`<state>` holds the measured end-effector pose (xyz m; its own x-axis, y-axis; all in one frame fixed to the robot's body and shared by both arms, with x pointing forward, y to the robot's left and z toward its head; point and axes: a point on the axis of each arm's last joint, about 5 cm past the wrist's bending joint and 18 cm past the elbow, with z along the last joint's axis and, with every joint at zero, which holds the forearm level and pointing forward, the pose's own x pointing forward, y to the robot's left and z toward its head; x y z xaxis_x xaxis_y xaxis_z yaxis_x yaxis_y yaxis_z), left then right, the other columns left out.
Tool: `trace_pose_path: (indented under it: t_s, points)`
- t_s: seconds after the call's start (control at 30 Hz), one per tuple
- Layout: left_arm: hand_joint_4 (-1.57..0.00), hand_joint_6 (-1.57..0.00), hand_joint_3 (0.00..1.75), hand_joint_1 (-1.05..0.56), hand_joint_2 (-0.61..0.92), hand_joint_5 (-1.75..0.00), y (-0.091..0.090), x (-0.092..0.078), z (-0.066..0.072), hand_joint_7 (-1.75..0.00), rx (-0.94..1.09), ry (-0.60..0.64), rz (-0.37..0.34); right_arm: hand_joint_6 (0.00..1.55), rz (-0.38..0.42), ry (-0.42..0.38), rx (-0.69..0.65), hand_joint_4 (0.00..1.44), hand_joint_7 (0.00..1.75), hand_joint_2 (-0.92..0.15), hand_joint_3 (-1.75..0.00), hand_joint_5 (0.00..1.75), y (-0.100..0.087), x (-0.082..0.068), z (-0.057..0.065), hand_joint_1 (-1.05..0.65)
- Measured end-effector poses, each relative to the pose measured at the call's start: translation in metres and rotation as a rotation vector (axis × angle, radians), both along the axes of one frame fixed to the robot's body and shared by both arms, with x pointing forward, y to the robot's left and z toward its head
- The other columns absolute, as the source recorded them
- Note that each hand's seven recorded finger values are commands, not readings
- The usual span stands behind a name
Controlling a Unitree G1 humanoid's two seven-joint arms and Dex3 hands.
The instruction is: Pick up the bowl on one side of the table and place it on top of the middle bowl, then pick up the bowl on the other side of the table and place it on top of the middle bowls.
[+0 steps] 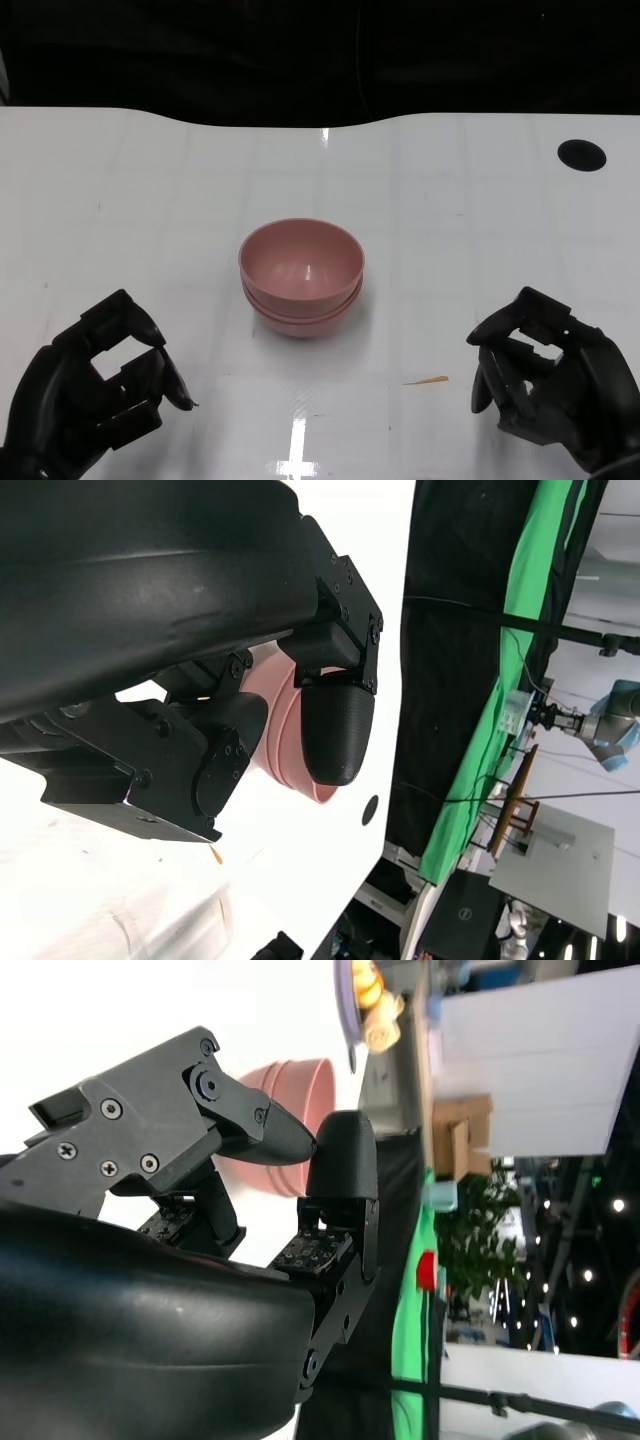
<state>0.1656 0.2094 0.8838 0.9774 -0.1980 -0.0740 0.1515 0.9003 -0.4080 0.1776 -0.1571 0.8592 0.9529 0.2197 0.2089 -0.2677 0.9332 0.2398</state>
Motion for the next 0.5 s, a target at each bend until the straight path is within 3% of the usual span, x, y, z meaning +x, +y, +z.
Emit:
trace_pose_path:
  t_s: [0.27,0.5]
  points:
    - [-0.79,-0.6,1.29,0.12,0.83,-1.75,0.0,-0.001,0.0,-1.75,0.0,0.0,-0.005,0.93,0.114,0.182,0.295,0.92,1.3,-0.58,-0.99,1.67,-0.004,0.002,-0.004,-0.04]
    - [-0.8,-0.6,1.29,0.12,0.83,-1.75,0.0,0.0,0.0,-1.75,-0.002,-0.004,-0.013,0.91,0.136,0.199,0.329,0.9,1.36,-0.5,-1.17,1.72,-0.007,0.002,0.004,-0.06]
